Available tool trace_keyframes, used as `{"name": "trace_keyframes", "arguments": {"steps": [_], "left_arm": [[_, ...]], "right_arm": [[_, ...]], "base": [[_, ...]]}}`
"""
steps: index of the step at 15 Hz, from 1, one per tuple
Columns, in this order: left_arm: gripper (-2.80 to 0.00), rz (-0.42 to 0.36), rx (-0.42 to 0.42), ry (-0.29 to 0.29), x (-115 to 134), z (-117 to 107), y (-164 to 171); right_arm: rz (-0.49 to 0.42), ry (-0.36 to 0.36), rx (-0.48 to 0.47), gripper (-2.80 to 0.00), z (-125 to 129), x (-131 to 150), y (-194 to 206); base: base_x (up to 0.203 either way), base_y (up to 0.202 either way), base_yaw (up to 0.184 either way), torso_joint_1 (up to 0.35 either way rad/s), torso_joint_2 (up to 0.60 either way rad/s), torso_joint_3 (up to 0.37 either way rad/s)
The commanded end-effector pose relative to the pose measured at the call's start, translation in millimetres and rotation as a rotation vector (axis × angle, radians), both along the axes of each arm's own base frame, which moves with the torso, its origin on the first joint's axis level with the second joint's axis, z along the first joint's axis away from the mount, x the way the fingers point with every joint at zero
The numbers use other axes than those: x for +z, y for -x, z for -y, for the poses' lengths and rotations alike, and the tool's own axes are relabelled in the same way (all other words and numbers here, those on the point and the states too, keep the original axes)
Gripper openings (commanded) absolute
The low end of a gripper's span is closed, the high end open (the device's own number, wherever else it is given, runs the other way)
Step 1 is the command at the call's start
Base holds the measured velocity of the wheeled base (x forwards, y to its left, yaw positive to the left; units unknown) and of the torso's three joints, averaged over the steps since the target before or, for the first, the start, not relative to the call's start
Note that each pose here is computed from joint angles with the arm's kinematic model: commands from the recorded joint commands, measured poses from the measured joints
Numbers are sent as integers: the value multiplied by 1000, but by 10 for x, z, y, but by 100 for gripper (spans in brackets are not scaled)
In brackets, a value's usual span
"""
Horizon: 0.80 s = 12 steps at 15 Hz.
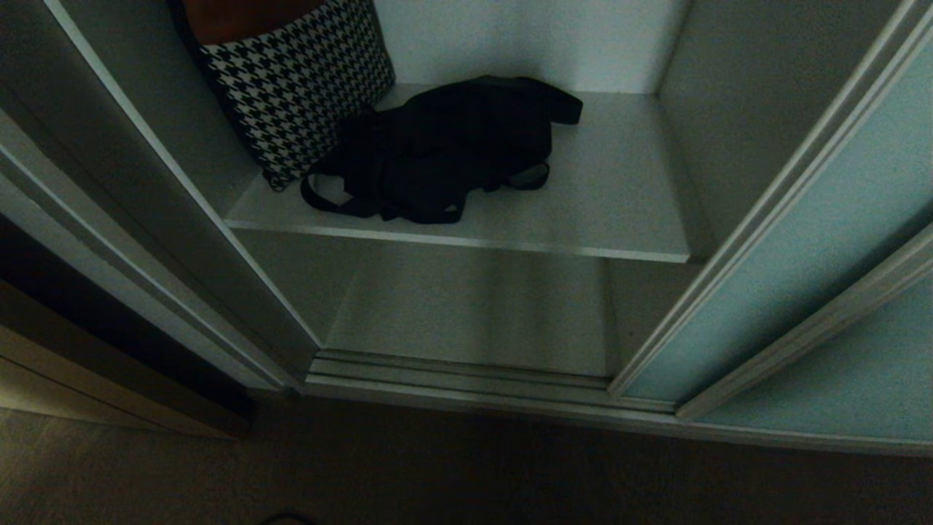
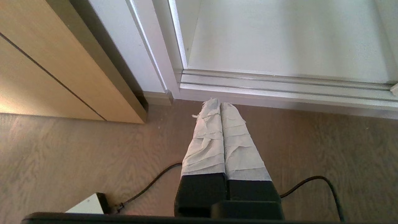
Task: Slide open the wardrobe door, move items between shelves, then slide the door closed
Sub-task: Close the door
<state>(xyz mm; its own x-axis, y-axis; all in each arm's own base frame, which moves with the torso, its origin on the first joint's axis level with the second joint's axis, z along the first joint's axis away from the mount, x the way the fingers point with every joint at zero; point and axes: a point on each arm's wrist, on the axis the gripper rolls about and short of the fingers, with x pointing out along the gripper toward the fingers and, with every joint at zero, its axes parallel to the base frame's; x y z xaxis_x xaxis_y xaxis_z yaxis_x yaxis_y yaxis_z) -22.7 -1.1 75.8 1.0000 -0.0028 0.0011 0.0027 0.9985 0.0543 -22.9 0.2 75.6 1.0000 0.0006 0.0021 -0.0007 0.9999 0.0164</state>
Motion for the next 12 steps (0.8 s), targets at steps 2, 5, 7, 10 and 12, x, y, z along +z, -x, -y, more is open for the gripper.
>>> {"name": "trace_keyframes", "arguments": {"steps": [2,5,7,10,12], "left_arm": [[-280,3,1,21,3,-1,0],[-280,3,0,17,3,0,0],[-280,3,-2,17,3,0,0],[-280,3,4,35,3,-1,0],[-280,3,4,35,3,-1,0]], "right_arm": [[1,1,1,-280,0,0,1],[2,1,1,-280,0,1,1],[2,3,1,-280,0,1,1],[49,1,-30,-280,7,100,25],[121,-5,-80,-280,18,330,114]], "base": [[0,0,0,0,0,0],[0,0,0,0,0,0],[0,0,0,0,0,0],[0,0,0,0,0,0],[0,0,0,0,0,0]]}}
